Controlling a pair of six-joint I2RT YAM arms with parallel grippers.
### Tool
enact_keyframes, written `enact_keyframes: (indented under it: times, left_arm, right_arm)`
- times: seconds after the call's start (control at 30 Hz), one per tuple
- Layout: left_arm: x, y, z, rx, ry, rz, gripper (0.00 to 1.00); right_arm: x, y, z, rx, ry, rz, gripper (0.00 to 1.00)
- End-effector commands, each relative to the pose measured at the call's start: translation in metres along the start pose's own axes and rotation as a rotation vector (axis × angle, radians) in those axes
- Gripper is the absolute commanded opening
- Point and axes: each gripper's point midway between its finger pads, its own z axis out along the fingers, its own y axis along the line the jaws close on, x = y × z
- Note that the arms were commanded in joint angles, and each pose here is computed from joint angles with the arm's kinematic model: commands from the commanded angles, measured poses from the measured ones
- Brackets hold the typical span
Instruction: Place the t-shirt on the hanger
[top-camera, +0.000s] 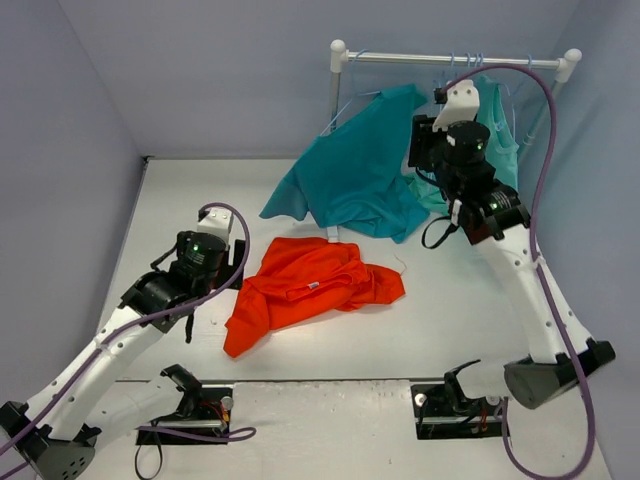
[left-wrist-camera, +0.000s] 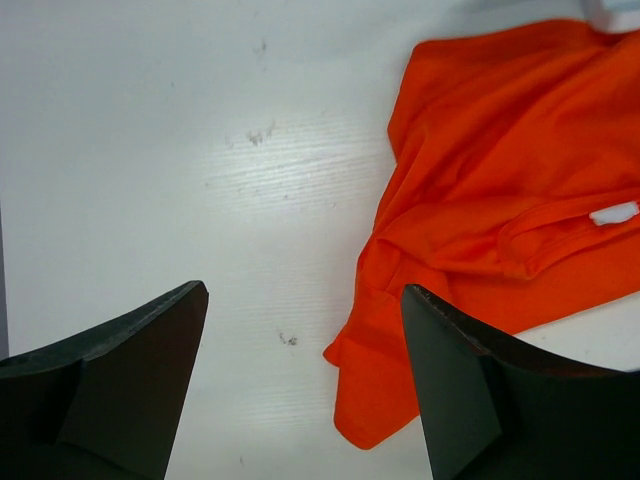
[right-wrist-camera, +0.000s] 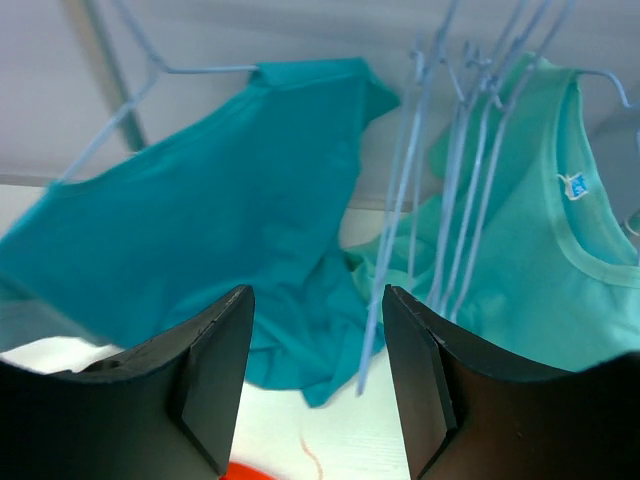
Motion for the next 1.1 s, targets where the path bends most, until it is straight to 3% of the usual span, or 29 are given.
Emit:
enact_keyframes:
  times: [0.0, 0.43, 0.73, 1.07]
  left_arm:
    - [-0.014, 0.002, 0.004, -0.016, -0.039, -0.014, 0.74]
    - [-0.007, -0.004, 0.003, 0.036, -0.025, -0.035, 0.74]
    - [-0.006, -0.008, 0.005, 0.053, -0.011, -0.032, 0.74]
    - [-0.005, -0.009, 0.006, 0.056, -0.007, -0.029, 0.74]
  right_arm:
    - [-0.007, -0.011, 0.032, 0.025, 0.0, 0.035, 0.51]
    - [0.06, -0.036, 0.095, 0.108, 0.16, 0.123, 0.46]
    - [0.089, -0.037, 0.106, 0.111, 0.225, 0.123, 0.35]
    - [0.109, -0.044, 0.103, 0.141, 0.264, 0.117, 0.32]
